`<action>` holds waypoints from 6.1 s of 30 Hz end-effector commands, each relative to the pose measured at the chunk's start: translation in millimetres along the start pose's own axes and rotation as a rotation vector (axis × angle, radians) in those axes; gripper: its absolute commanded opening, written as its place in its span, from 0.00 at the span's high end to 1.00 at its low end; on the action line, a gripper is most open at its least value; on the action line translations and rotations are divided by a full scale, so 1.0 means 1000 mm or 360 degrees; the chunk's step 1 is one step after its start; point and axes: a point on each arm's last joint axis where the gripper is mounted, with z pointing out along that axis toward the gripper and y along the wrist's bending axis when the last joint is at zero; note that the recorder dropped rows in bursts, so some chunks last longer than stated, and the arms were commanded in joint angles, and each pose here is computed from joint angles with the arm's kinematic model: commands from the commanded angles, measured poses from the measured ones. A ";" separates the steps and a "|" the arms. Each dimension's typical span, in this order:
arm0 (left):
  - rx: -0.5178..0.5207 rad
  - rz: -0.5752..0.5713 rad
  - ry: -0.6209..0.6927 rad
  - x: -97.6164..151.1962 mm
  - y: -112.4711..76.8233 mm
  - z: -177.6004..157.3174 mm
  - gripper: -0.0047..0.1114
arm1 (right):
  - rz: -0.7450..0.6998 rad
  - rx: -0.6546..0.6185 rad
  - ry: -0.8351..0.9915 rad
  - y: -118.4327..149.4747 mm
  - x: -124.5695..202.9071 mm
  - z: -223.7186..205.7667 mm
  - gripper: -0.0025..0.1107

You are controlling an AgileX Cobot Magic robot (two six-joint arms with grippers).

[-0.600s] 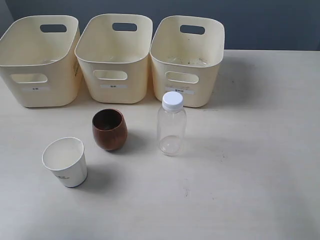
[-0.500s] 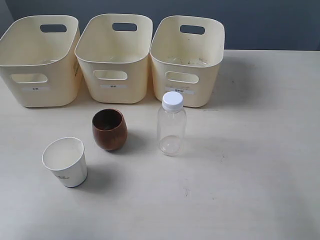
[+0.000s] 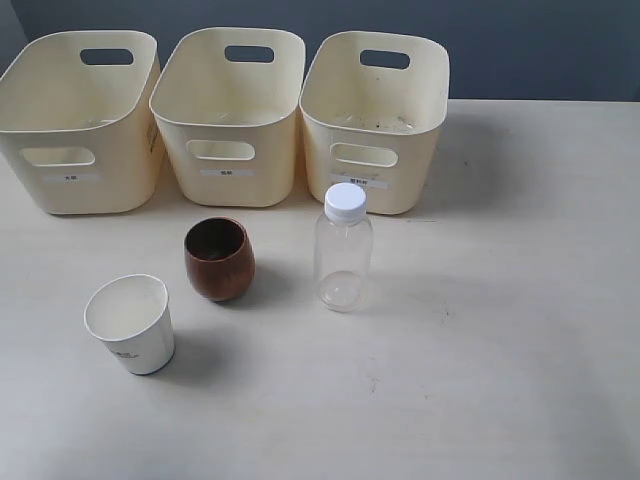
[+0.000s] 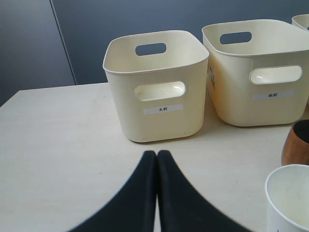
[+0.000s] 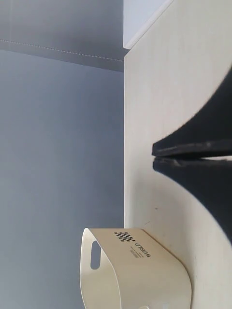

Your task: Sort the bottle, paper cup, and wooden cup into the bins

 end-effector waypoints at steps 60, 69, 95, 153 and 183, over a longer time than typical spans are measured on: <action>0.0003 -0.0001 -0.0019 -0.002 0.000 0.000 0.96 | 0.0626 -0.0099 -0.0648 -0.003 -0.103 -0.028 0.98; 0.0003 -0.0001 -0.0019 -0.002 0.000 0.000 0.96 | 0.0039 -0.0091 -0.0240 0.003 -0.160 0.003 0.98; 0.0003 -0.0001 -0.0019 -0.002 0.000 0.000 0.96 | 0.0072 -0.1180 0.0232 0.060 -0.114 0.074 0.98; 0.0003 -0.0001 -0.0019 -0.002 0.000 0.000 0.96 | -0.0262 -0.1761 0.0626 0.153 -0.024 0.191 0.24; 0.0003 -0.0001 -0.0019 -0.002 0.000 0.000 0.96 | -0.0348 -0.1948 0.0664 0.167 -0.010 0.215 0.24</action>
